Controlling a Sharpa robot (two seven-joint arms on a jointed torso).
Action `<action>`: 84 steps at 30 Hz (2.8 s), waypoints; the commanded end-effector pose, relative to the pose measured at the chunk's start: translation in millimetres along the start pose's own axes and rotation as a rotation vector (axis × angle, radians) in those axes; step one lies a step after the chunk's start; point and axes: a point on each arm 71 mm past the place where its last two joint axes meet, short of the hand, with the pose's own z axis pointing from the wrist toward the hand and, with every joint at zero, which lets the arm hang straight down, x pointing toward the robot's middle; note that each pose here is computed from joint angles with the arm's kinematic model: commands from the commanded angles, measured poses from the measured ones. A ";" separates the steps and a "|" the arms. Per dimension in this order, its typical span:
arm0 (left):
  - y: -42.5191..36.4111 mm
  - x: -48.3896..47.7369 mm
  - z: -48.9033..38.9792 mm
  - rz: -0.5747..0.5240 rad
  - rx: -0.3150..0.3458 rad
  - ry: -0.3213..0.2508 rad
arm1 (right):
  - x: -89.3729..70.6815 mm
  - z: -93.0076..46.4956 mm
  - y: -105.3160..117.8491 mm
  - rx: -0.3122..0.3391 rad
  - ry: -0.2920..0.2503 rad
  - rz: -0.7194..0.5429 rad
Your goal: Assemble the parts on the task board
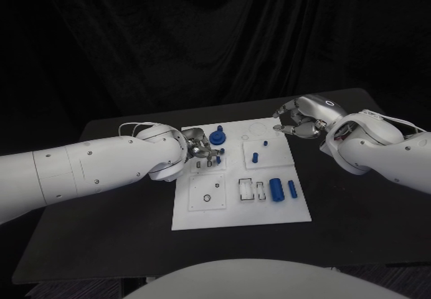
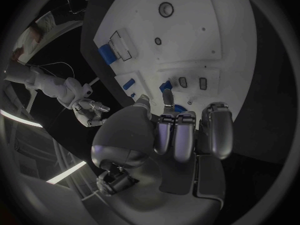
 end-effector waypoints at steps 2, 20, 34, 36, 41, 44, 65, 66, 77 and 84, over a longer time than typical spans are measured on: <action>-2.8 -5.7 3.0 0.075 -0.027 -0.056 | 3.1 0.1 -1.9 0.023 0.026 -0.001; -10.5 -4.3 17.1 0.151 -0.093 0.010 | 7.2 3.1 -4.2 0.035 0.048 -0.005; -19.8 -3.2 20.2 0.145 -0.036 -0.001 | 7.2 3.1 -4.6 0.035 0.044 -0.005; -21.0 -3.0 20.9 0.145 -0.032 -0.002 | 7.2 3.0 -4.4 0.034 0.044 -0.005; -21.2 -3.8 22.0 0.139 -0.027 -0.012 | 6.9 2.6 -3.6 0.026 0.040 -0.004; -21.1 -4.9 23.3 0.136 -0.026 -0.019 | 6.4 2.1 -2.6 0.017 0.035 -0.003; -22.2 -3.9 25.8 0.142 -0.034 -0.011 | 7.4 2.9 1.0 0.006 0.038 0.008; -22.2 -3.9 25.9 0.142 -0.034 -0.011 | 7.5 3.1 1.2 0.005 0.038 0.008; -18.8 -4.5 27.6 0.149 -0.049 -0.003 | 8.2 3.4 3.1 0.002 0.044 0.013; -18.5 -3.6 28.9 0.153 -0.050 0.004 | 8.6 3.6 4.0 0.002 0.046 0.020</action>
